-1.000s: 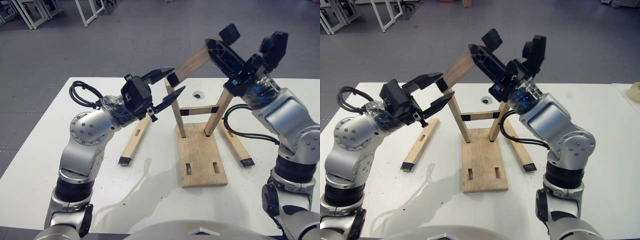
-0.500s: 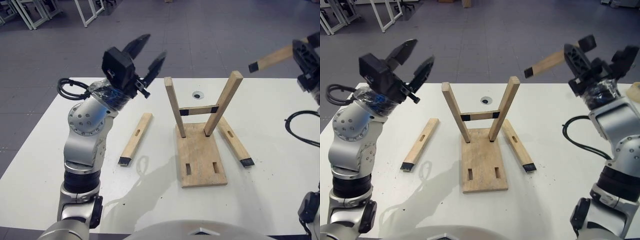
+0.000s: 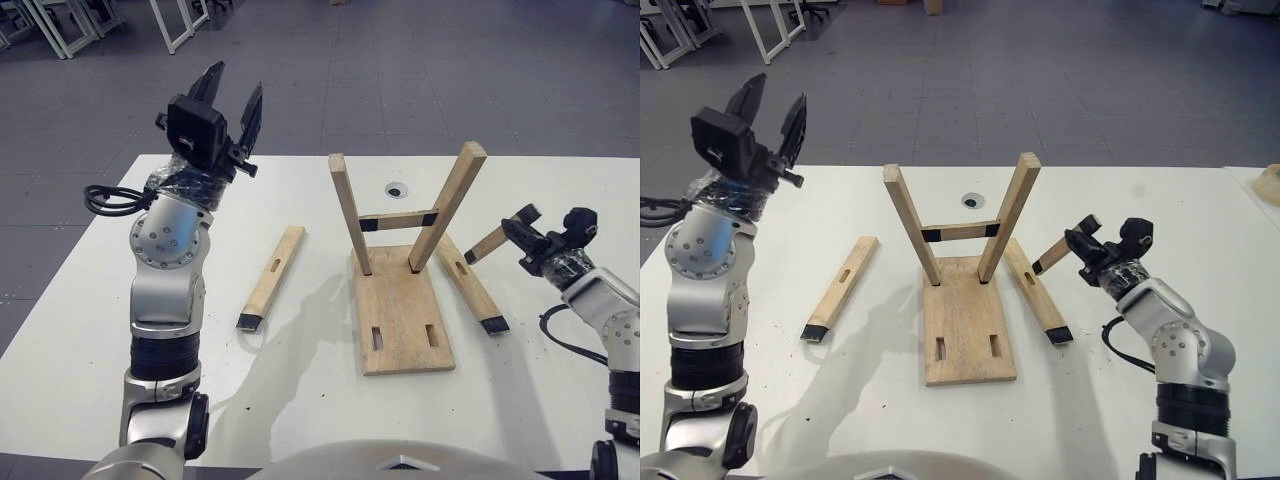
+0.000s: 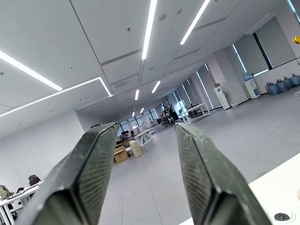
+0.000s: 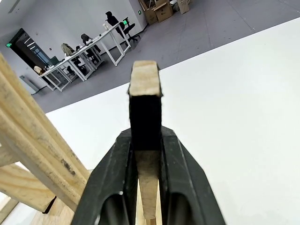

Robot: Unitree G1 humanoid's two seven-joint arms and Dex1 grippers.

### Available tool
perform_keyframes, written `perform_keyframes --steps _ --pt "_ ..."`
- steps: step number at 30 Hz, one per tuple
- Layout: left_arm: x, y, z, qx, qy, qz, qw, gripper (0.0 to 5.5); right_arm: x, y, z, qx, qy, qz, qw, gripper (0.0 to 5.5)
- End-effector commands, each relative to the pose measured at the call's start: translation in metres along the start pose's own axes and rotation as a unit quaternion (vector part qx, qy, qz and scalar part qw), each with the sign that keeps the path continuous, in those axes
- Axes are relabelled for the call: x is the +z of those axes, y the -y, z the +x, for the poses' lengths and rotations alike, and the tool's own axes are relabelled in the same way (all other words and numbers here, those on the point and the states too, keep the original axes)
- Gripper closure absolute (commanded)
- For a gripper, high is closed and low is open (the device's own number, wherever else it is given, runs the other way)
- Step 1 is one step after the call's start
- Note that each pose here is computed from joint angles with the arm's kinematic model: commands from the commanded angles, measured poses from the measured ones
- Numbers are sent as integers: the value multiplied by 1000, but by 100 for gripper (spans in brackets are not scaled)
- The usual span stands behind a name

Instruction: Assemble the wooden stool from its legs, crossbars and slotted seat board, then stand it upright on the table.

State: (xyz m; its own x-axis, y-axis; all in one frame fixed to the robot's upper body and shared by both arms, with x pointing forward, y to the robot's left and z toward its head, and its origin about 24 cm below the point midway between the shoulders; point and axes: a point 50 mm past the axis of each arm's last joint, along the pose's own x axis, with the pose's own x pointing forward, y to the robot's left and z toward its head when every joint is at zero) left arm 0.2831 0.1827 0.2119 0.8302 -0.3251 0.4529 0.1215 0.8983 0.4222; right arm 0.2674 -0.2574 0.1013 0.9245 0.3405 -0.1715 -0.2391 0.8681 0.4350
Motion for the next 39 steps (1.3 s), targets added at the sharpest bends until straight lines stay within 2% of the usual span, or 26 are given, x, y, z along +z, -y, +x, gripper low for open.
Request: perform_keyframes --steps 1,12,21,29,39 --pt "-4 4 -2 -2 -11 -3 1000 326 -5 -5 2 13 -12 -7 1000 510" --pt "-6 5 -2 1 -17 -9 1000 326 -12 3 -1 -3 -31 -27 999 510" --pt "-6 7 -1 -1 -17 -12 1000 326 -36 -5 3 -35 -97 -170 980 510" --pt "-6 9 -3 -1 -19 -13 1000 326 -21 14 -10 -101 -101 -204 968 510" --pt "-6 11 -4 -1 -19 -14 1000 326 0 8 -6 -111 -60 -213 969 510"
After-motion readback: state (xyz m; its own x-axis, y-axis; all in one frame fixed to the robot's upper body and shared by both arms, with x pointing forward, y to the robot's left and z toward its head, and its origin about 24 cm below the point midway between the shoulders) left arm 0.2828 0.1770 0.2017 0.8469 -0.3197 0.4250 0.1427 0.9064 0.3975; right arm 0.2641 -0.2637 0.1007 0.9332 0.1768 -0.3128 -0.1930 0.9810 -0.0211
